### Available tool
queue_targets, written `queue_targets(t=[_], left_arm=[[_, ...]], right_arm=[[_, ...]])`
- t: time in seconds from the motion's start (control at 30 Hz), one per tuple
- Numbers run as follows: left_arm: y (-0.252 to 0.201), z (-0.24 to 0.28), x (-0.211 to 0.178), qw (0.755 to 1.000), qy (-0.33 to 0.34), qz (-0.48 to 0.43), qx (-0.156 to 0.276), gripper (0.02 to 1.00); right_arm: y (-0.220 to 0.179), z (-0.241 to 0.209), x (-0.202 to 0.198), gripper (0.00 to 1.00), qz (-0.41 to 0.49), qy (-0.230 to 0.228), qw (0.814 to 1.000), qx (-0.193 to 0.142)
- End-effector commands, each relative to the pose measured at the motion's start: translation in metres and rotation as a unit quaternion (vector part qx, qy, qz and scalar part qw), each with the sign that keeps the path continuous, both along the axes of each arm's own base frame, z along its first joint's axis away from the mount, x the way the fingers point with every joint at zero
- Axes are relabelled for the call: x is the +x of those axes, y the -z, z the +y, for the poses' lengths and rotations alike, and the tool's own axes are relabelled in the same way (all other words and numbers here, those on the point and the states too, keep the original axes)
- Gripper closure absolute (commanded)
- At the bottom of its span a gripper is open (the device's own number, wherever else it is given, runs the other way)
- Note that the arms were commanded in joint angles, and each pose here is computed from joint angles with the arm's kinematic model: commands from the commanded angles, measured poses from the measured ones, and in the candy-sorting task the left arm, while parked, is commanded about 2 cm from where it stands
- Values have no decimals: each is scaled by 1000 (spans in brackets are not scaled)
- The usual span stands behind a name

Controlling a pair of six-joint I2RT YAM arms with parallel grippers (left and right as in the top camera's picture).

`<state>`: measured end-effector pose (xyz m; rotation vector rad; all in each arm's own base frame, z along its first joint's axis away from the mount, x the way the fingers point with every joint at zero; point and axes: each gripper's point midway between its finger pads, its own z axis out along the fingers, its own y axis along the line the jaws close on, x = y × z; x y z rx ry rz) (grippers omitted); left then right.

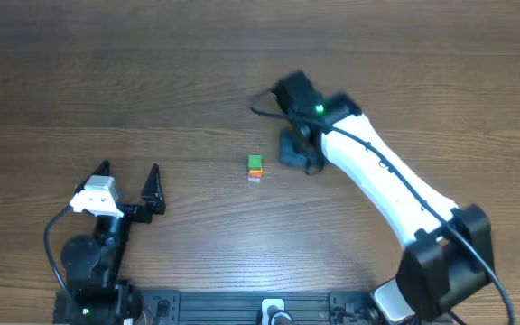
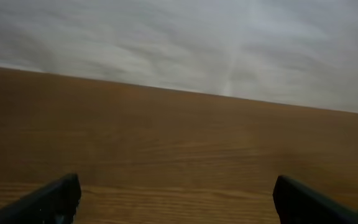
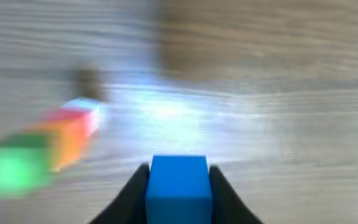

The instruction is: Stack Cubes

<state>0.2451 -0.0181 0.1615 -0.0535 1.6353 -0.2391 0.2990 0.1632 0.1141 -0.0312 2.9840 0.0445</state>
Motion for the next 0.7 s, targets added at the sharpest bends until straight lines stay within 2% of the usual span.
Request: queue_targets(t=[0.03, 0.13, 0.33, 0.7], left_arm=[[2, 0, 0, 1000, 3, 0, 7, 18], [2, 0, 0, 1000, 3, 0, 7, 18], [2, 0, 0, 1000, 3, 0, 7, 18], [2, 0, 0, 1000, 3, 0, 7, 18]], right_arm=[[-59, 40, 10, 869, -61, -20, 998, 22], [-65, 61, 6, 873, -57, -26, 998, 21], [-46, 85, 1, 875, -22, -19, 1000, 4], [-15, 96, -6, 877, 21, -2, 1000, -11]])
